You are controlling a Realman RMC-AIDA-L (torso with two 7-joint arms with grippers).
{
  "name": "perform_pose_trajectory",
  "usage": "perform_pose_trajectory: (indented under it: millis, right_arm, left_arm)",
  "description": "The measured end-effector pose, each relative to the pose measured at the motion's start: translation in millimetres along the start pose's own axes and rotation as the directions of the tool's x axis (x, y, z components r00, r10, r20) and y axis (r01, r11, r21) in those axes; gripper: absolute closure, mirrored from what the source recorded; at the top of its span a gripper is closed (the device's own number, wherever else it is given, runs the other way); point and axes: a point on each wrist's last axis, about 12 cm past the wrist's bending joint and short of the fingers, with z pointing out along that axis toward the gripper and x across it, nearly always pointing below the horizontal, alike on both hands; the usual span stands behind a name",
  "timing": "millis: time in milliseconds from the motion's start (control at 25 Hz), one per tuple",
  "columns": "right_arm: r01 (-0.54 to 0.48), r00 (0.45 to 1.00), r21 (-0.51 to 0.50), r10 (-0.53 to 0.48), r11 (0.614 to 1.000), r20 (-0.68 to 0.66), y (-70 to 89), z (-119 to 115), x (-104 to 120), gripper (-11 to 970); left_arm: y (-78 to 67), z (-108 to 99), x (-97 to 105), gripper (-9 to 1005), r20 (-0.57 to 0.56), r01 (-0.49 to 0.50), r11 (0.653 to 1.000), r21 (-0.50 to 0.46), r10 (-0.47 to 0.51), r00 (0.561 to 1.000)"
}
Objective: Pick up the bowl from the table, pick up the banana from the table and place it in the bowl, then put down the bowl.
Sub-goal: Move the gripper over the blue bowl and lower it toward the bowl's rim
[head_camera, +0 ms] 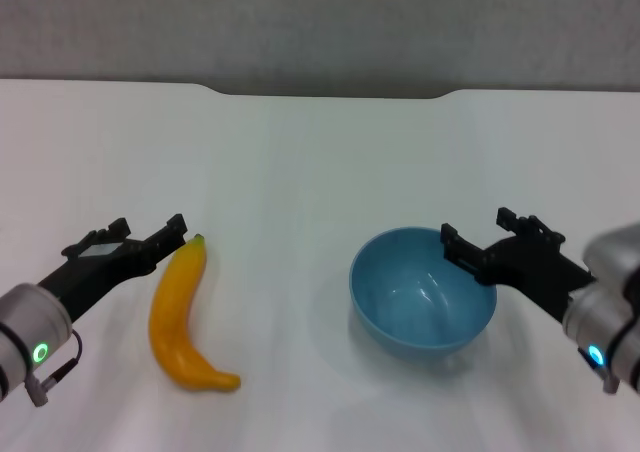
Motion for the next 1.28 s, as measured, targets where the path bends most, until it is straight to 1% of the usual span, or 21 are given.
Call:
perform_pose_trajectory:
  millis: [40,80,200,240,280,320,360,400,480,680,840,960,1080,1280]
  right_arm:
    - [0.016,0.999,0.013,-0.016,1.0,-0.041,0.8,1.9,-5.4,97]
    - [0.031,0.996,0.027,-0.029,0.999,-0.081,1.6,3.2,-10.2,97]
    - [0.084,0.973,0.082,-0.064,0.993,-0.222,4.1,6.6,-27.2,97]
    - [0.107,0.963,0.097,-0.079,0.99,-0.257,5.4,6.6,-34.0,97]
    - [0.157,0.944,0.117,-0.114,0.981,-0.309,8.2,5.2,-46.0,97]
    - [0.157,0.944,0.117,-0.114,0.981,-0.309,8.2,5.2,-46.0,97]
    - [0.179,0.938,0.124,-0.131,0.976,-0.322,9.2,4.1,-51.3,97]
    - [0.19,0.935,0.127,-0.141,0.974,-0.325,10.7,3.6,-55.8,97]
    - [0.204,0.932,0.133,-0.152,0.97,-0.328,12.7,3.4,-65.9,97]
    - [0.226,0.905,0.163,-0.145,0.96,-0.399,13.1,6.2,-86.2,97]
    - [0.208,0.905,0.178,-0.12,0.962,-0.408,11.4,6.7,-88.4,97]
    - [0.176,0.905,0.196,-0.08,0.965,-0.418,8.6,8.7,-85.4,97]
    - [0.134,0.901,0.197,-0.036,0.971,-0.432,5.5,13.5,-75.5,97]
    - [0.045,0.898,0.19,0.044,0.981,-0.439,0.3,19.5,-50.5,96]
  left_arm:
    - [-2.6,0.4,-3.0,105,-0.019,-0.011,1.0,-0.023,0.01,1.0]
    - [-8.0,0.6,-8.5,105,-0.023,-0.036,0.999,-0.03,0.036,0.999]
    - [-25.2,-5.4,-27.7,105,-0.022,-0.116,0.988,-0.102,0.115,0.993]
    - [-25.2,-5.4,-27.7,105,-0.022,-0.116,0.988,-0.102,0.115,0.993]
    - [-38.8,-11.6,-39.6,105,-0.012,-0.175,0.971,-0.166,0.175,0.984]
    - [-41.8,-12.6,-42.3,105,-0.012,-0.196,0.963,-0.186,0.197,0.98]
    - [-46.4,-13.8,-45.7,105,-0.015,-0.222,0.951,-0.216,0.224,0.975]
    - [-49.1,-13.9,-48.1,105,-0.019,-0.245,0.941,-0.236,0.247,0.969]
    - [-50.3,-14.8,-51.0,106,-0.059,-0.3,0.908,-0.292,0.296,0.953]
    - [-47.0,-14.6,-55.0,105,-0.147,-0.355,0.856,-0.376,0.324,0.935]
    - [-46.7,-14.6,-57.0,106,-0.182,-0.391,0.83,-0.398,0.346,0.92]
    - [-46.6,-14.7,-57.0,108,-0.194,-0.406,0.821,-0.401,0.358,0.914]
    - [-46.8,-14.6,-56.9,109,-0.195,-0.409,0.82,-0.4,0.361,0.912]
    - [-43.9,-14.3,-52.7,110,-0.21,-0.417,0.815,-0.401,0.361,0.908]
